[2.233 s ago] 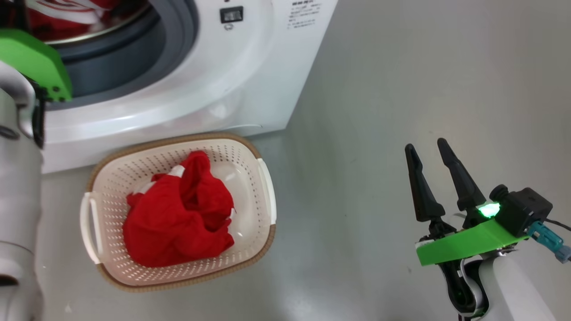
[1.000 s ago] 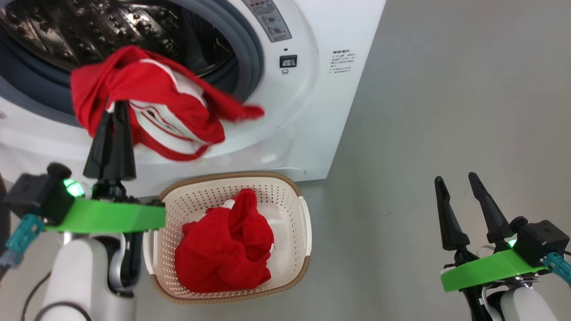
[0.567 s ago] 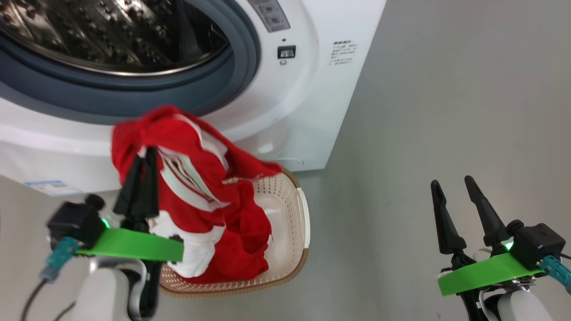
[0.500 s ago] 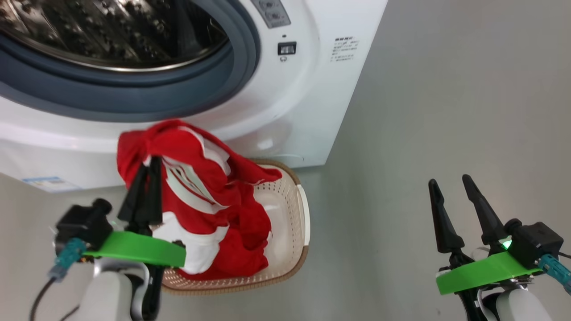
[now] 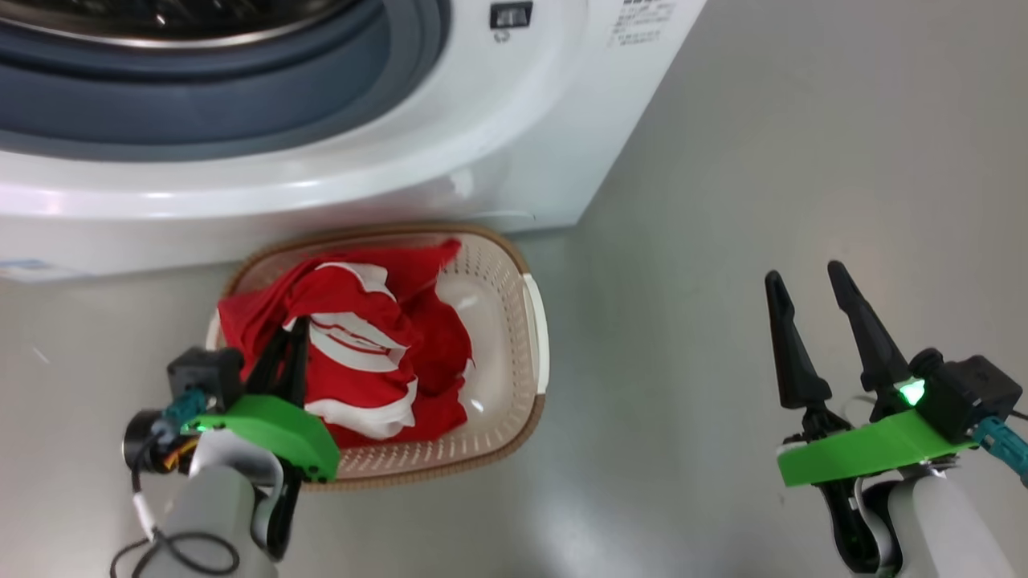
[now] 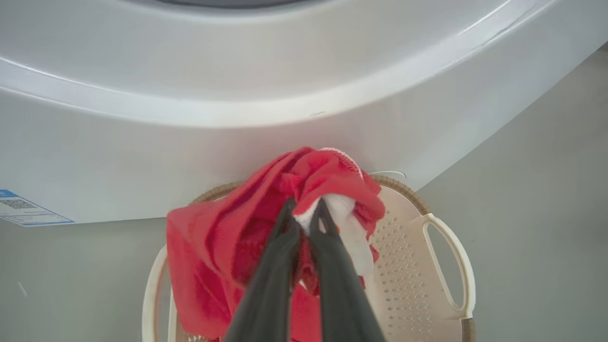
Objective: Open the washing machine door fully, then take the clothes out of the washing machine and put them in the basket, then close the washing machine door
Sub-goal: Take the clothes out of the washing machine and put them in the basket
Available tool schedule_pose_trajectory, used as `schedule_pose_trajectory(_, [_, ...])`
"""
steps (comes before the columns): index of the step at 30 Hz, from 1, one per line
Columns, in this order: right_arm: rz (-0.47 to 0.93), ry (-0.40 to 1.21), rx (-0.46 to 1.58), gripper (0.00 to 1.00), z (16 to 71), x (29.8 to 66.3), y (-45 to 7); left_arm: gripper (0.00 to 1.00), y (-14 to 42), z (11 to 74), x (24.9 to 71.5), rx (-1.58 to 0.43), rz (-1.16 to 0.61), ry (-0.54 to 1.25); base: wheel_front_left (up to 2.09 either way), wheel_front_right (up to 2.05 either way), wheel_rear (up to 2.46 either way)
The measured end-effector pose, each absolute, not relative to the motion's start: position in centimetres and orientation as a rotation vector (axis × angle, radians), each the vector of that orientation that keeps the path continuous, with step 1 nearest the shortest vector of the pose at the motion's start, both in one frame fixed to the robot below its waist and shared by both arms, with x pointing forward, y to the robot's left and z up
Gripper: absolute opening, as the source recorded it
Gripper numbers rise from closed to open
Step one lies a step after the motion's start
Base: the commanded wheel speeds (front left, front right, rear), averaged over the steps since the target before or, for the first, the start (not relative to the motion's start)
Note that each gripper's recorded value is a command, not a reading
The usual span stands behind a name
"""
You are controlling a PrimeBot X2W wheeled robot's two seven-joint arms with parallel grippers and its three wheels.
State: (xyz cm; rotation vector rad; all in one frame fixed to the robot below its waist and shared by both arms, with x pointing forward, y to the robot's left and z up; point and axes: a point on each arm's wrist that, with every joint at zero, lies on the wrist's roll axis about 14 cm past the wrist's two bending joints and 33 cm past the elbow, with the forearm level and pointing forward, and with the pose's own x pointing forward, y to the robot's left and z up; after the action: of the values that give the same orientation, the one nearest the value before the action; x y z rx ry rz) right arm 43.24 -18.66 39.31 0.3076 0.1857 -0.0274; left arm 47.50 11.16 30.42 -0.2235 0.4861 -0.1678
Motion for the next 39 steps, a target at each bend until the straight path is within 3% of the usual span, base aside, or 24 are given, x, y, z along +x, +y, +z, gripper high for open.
schedule_pose_trajectory(12, [-0.029,0.258,0.317,1.00,35.6,44.5,-18.4,0.00,8.5,21.9,46.2,-0.134,-0.303,0.746,0.00,0.00,0.00])
schedule_pose_trajectory(19, [-0.033,0.270,0.311,1.00,34.5,45.4,-18.7,0.00,8.6,19.5,47.2,-0.130,-0.309,0.796,0.00,0.00,0.00])
schedule_pose_trajectory(20, [-0.034,0.273,0.309,1.00,34.3,45.5,-18.8,0.03,8.4,19.2,47.4,-0.134,-0.310,0.799,0.00,0.00,0.00])
schedule_pose_trajectory(22, [-0.035,0.278,0.307,1.00,34.0,45.6,-18.9,0.36,8.2,18.8,47.6,-0.137,-0.315,0.804,0.00,0.00,0.00])
schedule_pose_trajectory(23, [-0.037,0.280,0.306,1.00,33.9,45.6,-18.9,0.44,8.2,18.6,47.6,-0.138,-0.317,0.807,0.00,0.00,0.00])
schedule_pose_trajectory(25, [-0.040,0.286,0.304,1.00,33.6,45.5,-19.0,0.93,8.1,18.2,47.4,-0.139,-0.321,0.818,0.00,0.00,0.00])
schedule_pose_trajectory(26, [-0.041,0.287,0.303,1.00,33.6,45.5,-19.1,1.00,8.0,18.1,47.3,-0.140,-0.323,0.822,0.00,0.00,0.00])
schedule_pose_trajectory(39, [-0.030,0.254,0.308,1.00,35.0,46.0,-18.8,1.00,8.2,20.1,48.2,-0.153,-0.320,0.774,0.00,0.00,0.00])
